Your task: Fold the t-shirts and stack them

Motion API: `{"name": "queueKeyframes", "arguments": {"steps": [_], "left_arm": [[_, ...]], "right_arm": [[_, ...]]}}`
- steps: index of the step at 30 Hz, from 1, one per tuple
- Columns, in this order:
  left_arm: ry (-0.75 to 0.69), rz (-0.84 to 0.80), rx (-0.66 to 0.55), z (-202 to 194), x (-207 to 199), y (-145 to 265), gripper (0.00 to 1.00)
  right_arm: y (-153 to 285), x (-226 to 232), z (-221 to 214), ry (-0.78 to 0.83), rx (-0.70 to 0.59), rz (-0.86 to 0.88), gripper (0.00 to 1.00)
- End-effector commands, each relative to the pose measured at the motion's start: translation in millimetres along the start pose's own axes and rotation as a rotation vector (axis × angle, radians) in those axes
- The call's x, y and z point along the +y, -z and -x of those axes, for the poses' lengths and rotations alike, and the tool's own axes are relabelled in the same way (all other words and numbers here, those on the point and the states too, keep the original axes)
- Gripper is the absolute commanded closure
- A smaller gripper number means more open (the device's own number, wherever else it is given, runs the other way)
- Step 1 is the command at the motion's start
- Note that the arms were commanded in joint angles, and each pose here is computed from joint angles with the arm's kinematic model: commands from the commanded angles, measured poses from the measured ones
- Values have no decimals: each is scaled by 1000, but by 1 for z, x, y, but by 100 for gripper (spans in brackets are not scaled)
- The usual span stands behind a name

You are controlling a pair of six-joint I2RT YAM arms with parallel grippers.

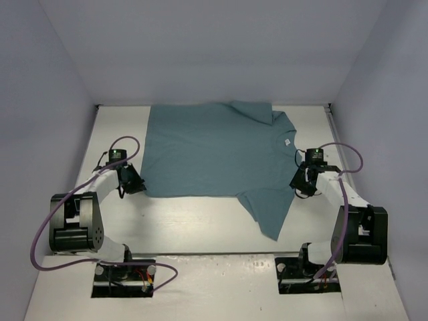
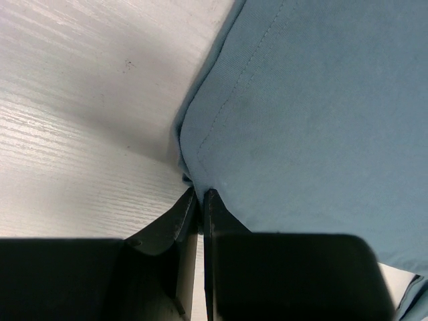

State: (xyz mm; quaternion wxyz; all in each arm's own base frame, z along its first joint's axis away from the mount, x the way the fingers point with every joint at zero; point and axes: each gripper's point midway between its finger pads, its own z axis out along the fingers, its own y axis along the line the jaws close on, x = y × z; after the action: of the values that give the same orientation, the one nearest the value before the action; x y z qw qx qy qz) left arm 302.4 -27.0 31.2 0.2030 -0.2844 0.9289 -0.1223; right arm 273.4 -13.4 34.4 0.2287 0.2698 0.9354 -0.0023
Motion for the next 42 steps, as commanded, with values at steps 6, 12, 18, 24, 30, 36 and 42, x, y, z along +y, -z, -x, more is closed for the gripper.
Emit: {"name": "queueKeyframes", "arguments": {"steps": [6, 12, 18, 24, 30, 36, 42], "left_arm": [[-24, -85, -112, 28, -23, 27, 100], [-25, -76, -103, 22, -18, 28, 100], [-26, -77, -93, 20, -18, 27, 100], [-32, -83, -97, 22, -20, 29, 100], [-38, -82, -92, 22, -19, 28, 100], [-31, -88, -96, 24, -19, 32, 100], [-29, -95, -111, 29, -20, 38, 100]], "right_arm": [[-6, 12, 15, 18, -8, 83, 63], [-15, 9, 6, 11, 29, 88, 63], [-20, 7, -5, -16, 68, 98, 63], [-20, 4, -18, -36, 97, 101, 63], [-25, 4, -18, -34, 114, 90, 64], [-23, 5, -24, -42, 125, 105, 79], [-16, 3, -22, -58, 96, 106, 100]]}}
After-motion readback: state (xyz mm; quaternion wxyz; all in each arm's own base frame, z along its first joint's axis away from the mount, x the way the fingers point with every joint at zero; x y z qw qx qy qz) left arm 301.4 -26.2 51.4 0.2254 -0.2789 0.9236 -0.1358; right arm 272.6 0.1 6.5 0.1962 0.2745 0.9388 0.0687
